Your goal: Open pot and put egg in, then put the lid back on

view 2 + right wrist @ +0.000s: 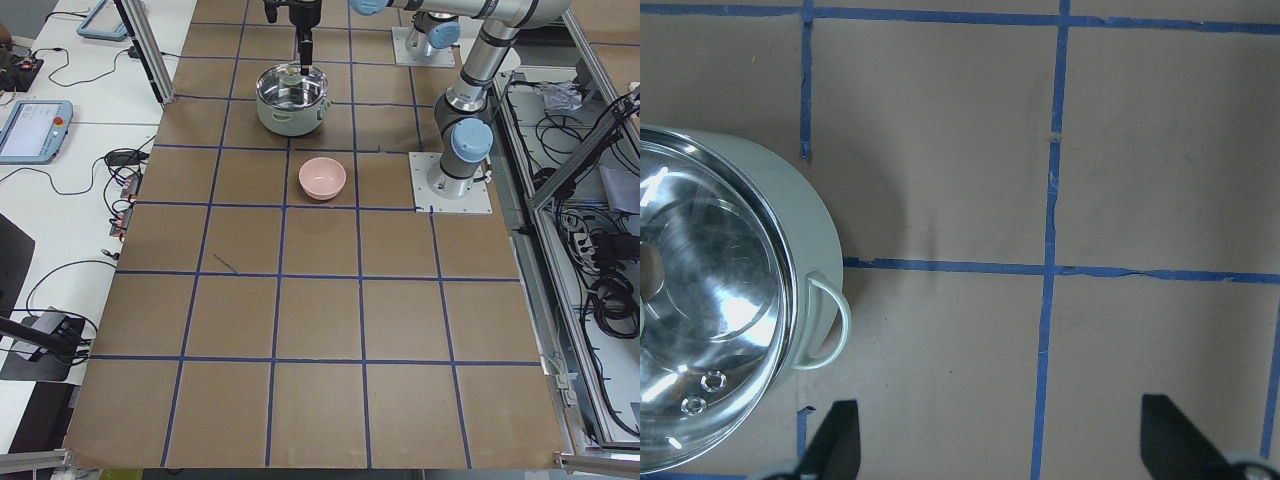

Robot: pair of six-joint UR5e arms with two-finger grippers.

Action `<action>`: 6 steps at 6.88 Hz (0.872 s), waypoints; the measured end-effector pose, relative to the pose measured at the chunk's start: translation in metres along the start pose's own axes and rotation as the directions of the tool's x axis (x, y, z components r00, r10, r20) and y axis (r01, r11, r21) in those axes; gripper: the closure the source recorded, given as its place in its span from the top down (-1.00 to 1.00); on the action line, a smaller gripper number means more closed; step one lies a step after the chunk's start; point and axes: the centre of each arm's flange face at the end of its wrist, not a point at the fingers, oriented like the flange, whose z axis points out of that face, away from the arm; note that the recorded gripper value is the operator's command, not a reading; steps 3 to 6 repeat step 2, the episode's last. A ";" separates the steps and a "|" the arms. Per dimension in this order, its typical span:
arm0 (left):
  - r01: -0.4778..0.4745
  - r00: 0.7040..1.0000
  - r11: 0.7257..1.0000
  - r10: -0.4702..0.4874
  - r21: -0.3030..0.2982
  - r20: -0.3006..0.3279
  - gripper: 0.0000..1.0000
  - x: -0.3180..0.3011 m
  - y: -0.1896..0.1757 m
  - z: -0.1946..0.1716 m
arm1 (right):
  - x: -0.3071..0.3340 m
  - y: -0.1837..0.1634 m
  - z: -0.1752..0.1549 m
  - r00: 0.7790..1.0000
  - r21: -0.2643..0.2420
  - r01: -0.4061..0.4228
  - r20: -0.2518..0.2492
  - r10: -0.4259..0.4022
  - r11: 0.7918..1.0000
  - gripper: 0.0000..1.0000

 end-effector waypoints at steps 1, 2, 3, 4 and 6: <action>0.002 1.000 1.000 -0.002 -0.009 -0.001 1.00 0.000 0.001 0.001 | 0.000 0.000 0.000 1.000 0.000 0.000 0.000 0.000 1.000 0.99; 0.003 1.000 1.000 -0.003 -0.013 -0.001 1.00 -0.001 0.002 0.002 | 0.000 0.000 0.000 1.000 0.000 0.000 0.000 0.000 1.000 0.99; 0.003 1.000 1.000 -0.003 -0.013 -0.001 1.00 -0.001 0.002 0.002 | 0.000 0.000 0.000 1.000 0.000 0.000 0.000 0.000 1.000 0.99; 0.003 1.000 1.000 -0.003 -0.013 -0.001 1.00 -0.001 0.002 0.002 | 0.000 0.000 0.000 1.000 0.000 0.000 0.000 0.000 1.000 0.99; 0.003 1.000 1.000 -0.003 -0.013 -0.001 1.00 -0.001 0.002 0.002 | 0.000 0.000 0.000 1.000 0.000 0.000 0.000 0.000 1.000 0.99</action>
